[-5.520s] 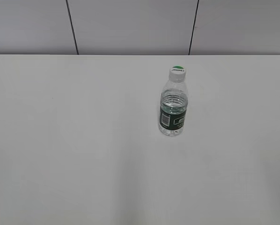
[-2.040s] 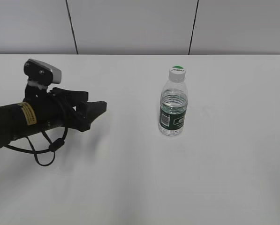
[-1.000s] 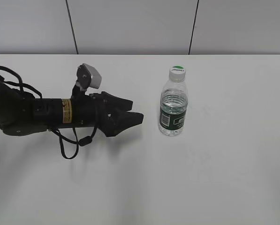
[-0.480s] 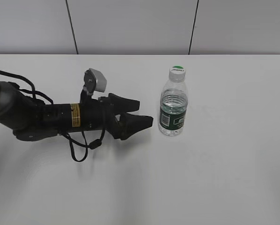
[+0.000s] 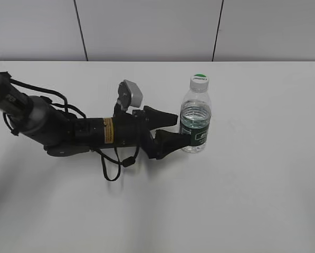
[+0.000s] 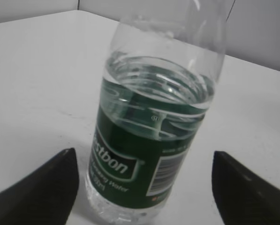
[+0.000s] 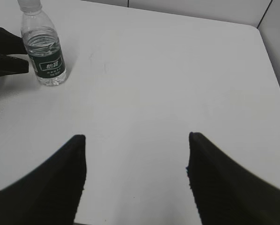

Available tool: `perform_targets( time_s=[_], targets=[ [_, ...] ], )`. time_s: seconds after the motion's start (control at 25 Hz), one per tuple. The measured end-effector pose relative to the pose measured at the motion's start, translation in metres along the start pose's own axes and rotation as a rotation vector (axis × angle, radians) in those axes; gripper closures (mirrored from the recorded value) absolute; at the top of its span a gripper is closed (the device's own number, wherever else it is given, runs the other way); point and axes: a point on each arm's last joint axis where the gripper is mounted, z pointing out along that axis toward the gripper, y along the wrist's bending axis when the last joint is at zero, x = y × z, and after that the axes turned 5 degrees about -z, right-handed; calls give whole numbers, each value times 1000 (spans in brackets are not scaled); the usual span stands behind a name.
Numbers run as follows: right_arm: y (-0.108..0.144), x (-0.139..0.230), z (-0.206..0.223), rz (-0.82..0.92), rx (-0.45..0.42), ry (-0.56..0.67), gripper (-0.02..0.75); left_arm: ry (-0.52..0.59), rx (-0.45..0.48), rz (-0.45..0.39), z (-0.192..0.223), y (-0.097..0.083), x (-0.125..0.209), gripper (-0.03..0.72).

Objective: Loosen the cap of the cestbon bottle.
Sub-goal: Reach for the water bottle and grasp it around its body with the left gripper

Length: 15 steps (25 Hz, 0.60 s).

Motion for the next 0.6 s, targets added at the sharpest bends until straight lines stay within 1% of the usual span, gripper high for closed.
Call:
perform_targets(
  time_s=[0.32, 0.6],
  targets=[
    [0, 0, 0, 0, 0, 0, 222, 2, 14, 7, 23, 6, 5, -3],
    [0, 0, 0, 0, 0, 0, 222, 46, 4, 44, 42, 2, 1, -3]
  ],
)
